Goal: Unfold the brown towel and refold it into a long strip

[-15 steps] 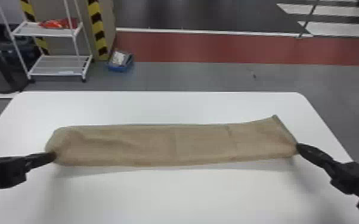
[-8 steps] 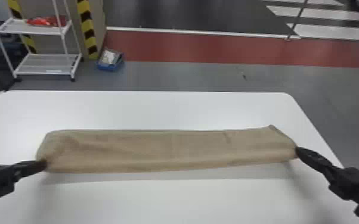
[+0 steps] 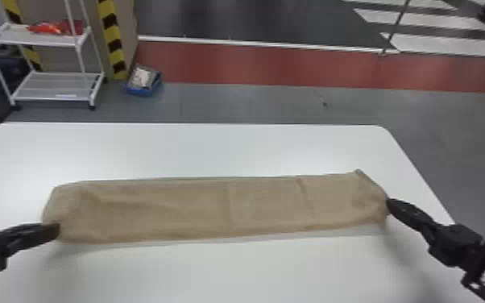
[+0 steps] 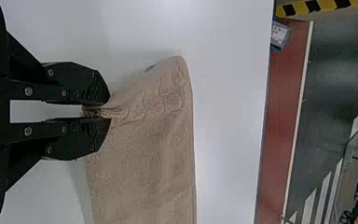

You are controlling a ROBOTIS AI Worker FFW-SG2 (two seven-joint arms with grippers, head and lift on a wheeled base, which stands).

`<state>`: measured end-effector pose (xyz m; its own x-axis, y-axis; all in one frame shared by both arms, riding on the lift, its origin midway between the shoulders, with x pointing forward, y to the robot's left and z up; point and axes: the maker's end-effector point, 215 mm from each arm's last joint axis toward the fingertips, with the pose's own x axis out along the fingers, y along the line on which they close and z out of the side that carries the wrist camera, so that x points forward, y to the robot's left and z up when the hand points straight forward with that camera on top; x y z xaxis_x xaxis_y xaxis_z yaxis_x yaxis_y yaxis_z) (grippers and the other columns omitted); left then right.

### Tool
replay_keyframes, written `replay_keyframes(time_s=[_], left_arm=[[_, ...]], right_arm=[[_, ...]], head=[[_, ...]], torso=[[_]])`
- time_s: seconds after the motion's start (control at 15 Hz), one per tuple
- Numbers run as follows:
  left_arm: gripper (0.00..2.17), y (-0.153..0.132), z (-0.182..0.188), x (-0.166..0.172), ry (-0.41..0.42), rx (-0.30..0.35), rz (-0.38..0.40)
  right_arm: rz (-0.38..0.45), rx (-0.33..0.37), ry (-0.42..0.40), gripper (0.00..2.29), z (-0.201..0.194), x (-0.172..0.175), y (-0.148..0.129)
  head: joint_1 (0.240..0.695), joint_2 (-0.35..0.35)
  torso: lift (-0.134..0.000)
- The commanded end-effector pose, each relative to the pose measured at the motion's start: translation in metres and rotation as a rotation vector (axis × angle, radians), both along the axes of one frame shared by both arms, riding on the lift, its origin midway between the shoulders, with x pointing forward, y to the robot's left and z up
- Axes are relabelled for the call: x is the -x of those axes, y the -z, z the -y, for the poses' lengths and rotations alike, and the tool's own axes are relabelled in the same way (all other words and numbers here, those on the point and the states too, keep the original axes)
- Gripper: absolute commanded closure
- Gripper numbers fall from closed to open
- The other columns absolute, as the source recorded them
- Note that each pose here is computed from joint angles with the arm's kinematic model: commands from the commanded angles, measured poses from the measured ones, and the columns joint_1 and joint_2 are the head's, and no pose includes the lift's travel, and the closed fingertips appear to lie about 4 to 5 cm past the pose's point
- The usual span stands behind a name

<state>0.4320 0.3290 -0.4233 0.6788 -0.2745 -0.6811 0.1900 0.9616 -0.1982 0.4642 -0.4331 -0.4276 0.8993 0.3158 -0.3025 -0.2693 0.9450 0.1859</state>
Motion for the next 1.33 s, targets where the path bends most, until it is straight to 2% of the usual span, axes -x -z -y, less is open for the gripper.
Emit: replay_keyframes(time_s=[0.0, 0.07, 0.13, 0.2, 0.27, 0.33, 0.47, 0.67, 0.73, 0.8, 0.87, 0.93, 1.07, 1.13, 1.27], left_arm=[[0.00, -0.008, -0.006, -0.001, 0.007, 0.006, 0.018], [0.00, -0.011, -0.008, -0.001, 0.013, 0.014, 0.024], [0.03, -0.014, -0.009, -0.001, 0.017, 0.024, 0.029], [0.07, -0.014, -0.013, -0.001, 0.010, 0.021, 0.030], [0.07, -0.014, -0.017, -0.001, 0.007, 0.011, 0.030], [0.07, -0.016, -0.023, -0.003, 0.001, -0.008, 0.044], [0.07, -0.023, -0.034, -0.010, -0.018, -0.037, 0.080], [0.07, -0.044, -0.044, -0.032, -0.058, -0.094, 0.196], [0.07, -0.055, -0.041, -0.041, -0.073, -0.092, 0.268], [0.07, -0.076, -0.037, -0.053, -0.099, -0.089, 0.389], [0.07, -0.093, -0.027, -0.063, -0.110, -0.064, 0.492], [0.07, -0.091, -0.014, -0.066, -0.102, -0.050, 0.497], [0.08, -0.084, 0.017, -0.070, -0.092, -0.068, 0.510], [0.08, -0.090, 0.038, -0.069, -0.077, -0.069, 0.561], [0.08, -0.122, 0.082, -0.064, -0.031, -0.059, 0.723]], right_arm=[[-0.001, 0.003, -0.001, 1.29, 0.000, -0.002, 0.001], [0.005, 0.005, 0.001, 1.17, 0.000, -0.003, 0.000], [0.004, 0.006, 0.002, 0.91, 0.002, -0.003, 0.001], [0.007, 0.006, 0.000, 0.47, 0.002, -0.003, 0.000], [0.009, 0.005, -0.001, 0.37, 0.002, -0.003, -0.001], [0.010, 0.007, 0.000, 0.37, 0.003, -0.004, -0.002], [0.017, 0.011, 0.014, 0.14, 0.009, -0.004, -0.006], [0.048, 0.001, 0.047, 0.11, 0.025, -0.004, -0.027], [0.061, 0.000, 0.040, 0.11, 0.019, -0.004, -0.035], [0.075, -0.009, 0.032, 0.11, 0.007, -0.005, -0.047], [0.088, -0.016, 0.023, 0.11, -0.009, -0.007, -0.059], [0.109, -0.015, 0.002, 0.10, -0.028, -0.009, -0.072], [0.147, 0.003, -0.040, 0.07, -0.072, -0.013, -0.095], [0.168, 0.003, -0.057, 0.09, -0.098, -0.015, -0.105], [0.186, 0.012, -0.084, 0.10, -0.144, -0.017, -0.111]], head=[[0.695, -0.129], [0.695, -0.130], [0.695, -0.128], [0.695, -0.127], [0.695, -0.125], [0.695, -0.118], [0.695, -0.109], [0.695, -0.094], [0.695, -0.093], [0.695, -0.093], [0.695, -0.085], [0.695, -0.079], [0.695, -0.071], [0.695, -0.066], [0.695, -0.051]], torso=[[-0.123], [-0.123], [-0.123], [-0.123], [-0.123], [-0.123], [-0.123], [-0.123], [-0.123], [-0.123], [-0.123], [-0.123], [-0.123], [-0.123], [-0.123]])
